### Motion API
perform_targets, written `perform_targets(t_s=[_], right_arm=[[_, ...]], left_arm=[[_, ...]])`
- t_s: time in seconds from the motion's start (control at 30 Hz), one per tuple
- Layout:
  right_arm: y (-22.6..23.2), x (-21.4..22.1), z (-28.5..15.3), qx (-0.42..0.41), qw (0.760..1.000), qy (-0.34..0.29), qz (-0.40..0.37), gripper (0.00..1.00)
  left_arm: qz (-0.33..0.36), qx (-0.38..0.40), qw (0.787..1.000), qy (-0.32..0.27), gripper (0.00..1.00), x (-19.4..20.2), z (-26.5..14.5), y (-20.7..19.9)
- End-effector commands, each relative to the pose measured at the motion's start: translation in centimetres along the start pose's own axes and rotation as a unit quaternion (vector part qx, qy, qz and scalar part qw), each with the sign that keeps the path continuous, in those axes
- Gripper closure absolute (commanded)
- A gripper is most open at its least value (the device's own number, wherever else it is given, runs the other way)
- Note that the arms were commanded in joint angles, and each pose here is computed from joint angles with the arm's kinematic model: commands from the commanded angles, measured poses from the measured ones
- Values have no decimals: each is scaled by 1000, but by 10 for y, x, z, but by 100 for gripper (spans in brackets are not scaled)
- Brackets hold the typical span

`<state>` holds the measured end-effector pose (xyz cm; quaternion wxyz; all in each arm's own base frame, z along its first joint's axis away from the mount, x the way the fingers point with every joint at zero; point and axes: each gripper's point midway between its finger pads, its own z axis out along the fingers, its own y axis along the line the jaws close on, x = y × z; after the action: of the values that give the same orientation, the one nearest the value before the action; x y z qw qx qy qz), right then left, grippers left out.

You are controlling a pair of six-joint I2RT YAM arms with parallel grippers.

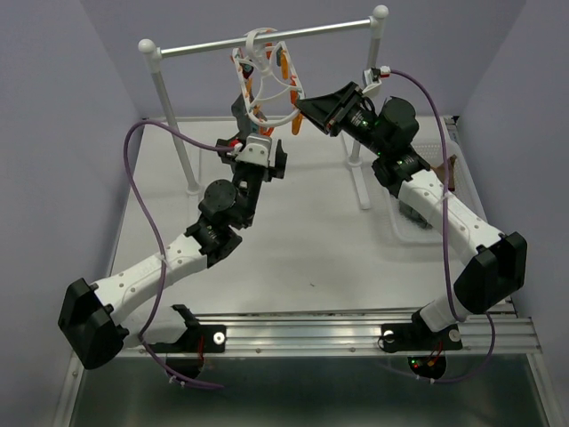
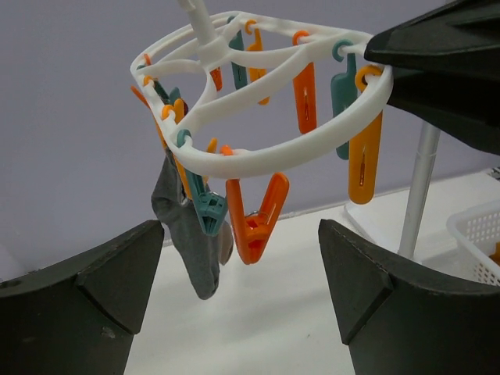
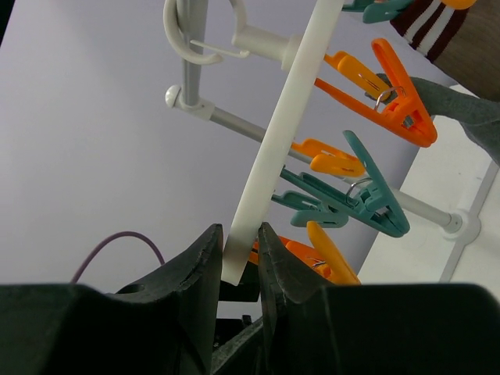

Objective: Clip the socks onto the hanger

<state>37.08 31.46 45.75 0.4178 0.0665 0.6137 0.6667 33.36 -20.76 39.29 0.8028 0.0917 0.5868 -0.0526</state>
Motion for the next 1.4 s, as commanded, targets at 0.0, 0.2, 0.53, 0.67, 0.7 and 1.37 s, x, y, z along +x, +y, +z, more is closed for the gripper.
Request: perform_targets(t_s=[0.0,0.2,0.53,0.67,0.7,1.37], right_arm=[[46,0,-11,-63,998,1,-29,71],[46,4,-14,-64,998,9,-24,71],[49,6,-17,-67,997,15,-15,72],[52,6,-18,-70,997,16,-18,72],[51,7,-18,-69,997,17,-17,72],[54,10,-21,-75,997,27,-17,72]], left_arm=[[16,-6,1000,-16,5,-4,-3,4],[-10,-4,1000,-30,1,-5,-12,6],[-4,-65,997,-41,1,4,3,13],[-28,-88,994,-63,1,-3,2,20],[-37,-102,992,-71,2,-7,1,26],[-54,-105,987,-105,37,-29,-2,32]])
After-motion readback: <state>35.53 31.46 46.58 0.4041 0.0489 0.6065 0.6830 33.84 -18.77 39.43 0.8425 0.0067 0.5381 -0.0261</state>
